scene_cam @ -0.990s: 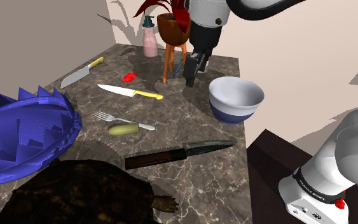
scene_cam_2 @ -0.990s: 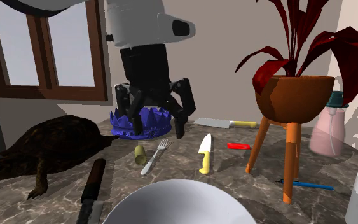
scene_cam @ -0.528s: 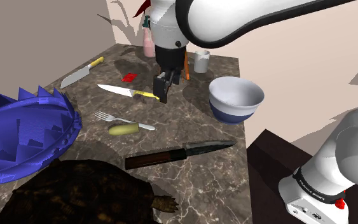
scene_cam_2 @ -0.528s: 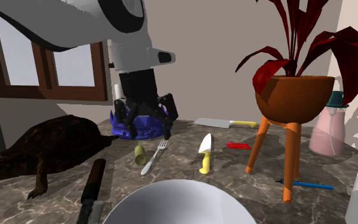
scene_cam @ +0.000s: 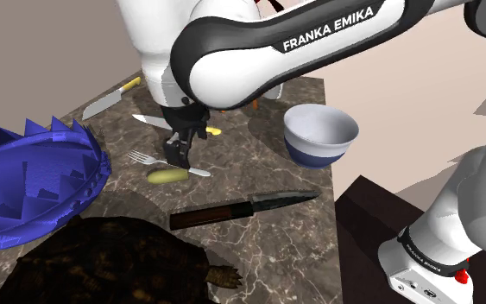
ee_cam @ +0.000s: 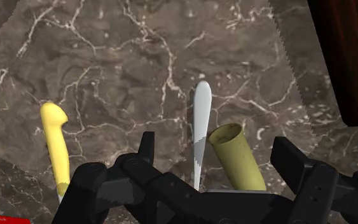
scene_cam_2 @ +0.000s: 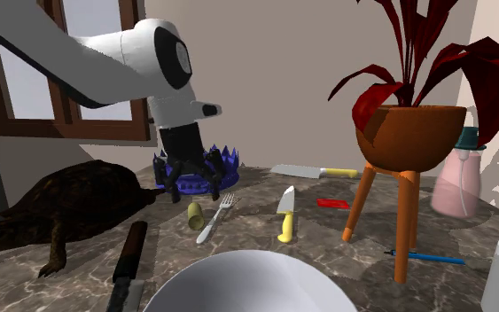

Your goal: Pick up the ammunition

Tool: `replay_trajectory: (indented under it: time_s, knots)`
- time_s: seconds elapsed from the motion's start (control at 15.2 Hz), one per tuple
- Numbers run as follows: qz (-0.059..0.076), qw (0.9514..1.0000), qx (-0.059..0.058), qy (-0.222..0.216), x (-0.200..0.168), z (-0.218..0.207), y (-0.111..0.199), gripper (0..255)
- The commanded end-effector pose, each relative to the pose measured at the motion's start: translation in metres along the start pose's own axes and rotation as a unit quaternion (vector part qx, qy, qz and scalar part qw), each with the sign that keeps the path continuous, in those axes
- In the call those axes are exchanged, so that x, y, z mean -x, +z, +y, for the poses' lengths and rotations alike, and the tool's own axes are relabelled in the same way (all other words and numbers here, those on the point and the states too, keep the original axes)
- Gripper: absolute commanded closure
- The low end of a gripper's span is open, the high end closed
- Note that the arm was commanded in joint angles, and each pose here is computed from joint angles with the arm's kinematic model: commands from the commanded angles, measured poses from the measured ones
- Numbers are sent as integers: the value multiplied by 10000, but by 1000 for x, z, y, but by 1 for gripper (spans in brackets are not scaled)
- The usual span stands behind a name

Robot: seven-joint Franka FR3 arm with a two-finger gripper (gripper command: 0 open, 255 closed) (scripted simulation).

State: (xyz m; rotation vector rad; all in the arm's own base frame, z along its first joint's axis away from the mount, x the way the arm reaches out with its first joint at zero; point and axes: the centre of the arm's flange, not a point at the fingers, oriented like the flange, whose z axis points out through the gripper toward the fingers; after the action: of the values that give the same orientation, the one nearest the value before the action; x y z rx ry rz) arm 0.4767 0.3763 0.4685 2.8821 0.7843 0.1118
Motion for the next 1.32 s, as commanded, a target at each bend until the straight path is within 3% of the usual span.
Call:
replay_trajectory:
  time_s: [0.0, 0.66, 0.73, 1.25]
  knots:
    - [-42, 9999, 47, -116, -19, -20, 9, 0]
    - [-51, 9999, 56, -140, -22, -31, 51, 0]
    - [-52, 9999, 56, -140, -21, -31, 51, 255]
    - [-52, 9999, 56, -140, -22, -31, 51, 255]
